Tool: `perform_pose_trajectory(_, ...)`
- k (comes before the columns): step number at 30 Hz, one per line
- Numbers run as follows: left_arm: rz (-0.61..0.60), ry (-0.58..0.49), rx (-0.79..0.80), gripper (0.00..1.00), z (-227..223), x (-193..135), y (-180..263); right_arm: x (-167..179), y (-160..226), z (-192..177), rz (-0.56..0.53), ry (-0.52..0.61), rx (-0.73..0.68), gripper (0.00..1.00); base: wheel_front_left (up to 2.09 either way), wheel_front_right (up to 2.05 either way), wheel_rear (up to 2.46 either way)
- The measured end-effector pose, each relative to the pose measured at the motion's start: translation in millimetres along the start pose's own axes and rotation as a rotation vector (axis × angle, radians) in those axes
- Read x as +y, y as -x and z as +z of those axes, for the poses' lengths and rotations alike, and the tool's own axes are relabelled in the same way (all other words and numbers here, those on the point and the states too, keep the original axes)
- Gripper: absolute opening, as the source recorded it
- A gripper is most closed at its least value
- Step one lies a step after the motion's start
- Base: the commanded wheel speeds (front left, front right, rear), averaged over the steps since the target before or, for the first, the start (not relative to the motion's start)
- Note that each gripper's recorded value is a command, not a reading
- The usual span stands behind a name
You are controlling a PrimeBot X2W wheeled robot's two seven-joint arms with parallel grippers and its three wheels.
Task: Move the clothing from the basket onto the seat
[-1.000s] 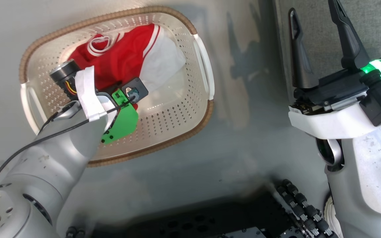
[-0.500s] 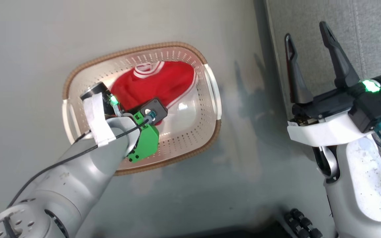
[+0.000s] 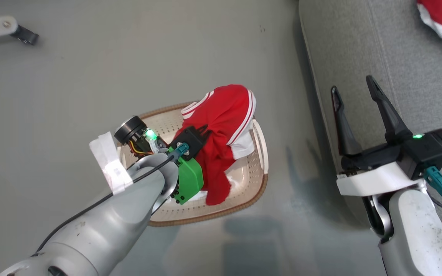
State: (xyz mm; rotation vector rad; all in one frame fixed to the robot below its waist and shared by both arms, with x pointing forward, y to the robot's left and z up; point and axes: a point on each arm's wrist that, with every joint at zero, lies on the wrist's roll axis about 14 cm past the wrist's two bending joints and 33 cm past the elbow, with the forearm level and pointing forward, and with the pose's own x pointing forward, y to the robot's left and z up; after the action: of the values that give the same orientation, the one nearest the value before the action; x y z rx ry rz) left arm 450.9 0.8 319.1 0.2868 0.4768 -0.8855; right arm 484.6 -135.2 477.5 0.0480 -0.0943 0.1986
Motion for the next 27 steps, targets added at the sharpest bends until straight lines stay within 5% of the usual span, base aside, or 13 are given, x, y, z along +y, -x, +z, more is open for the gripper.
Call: perform_pose_trajectory(27, 0.259, -0.045, -0.664, 0.00, 223.7, 9.5, 125.5, 32.1, 53.1, 80.2, 0.049, -0.028, -0.142, 1.00, 0.00, 0.00, 0.00)
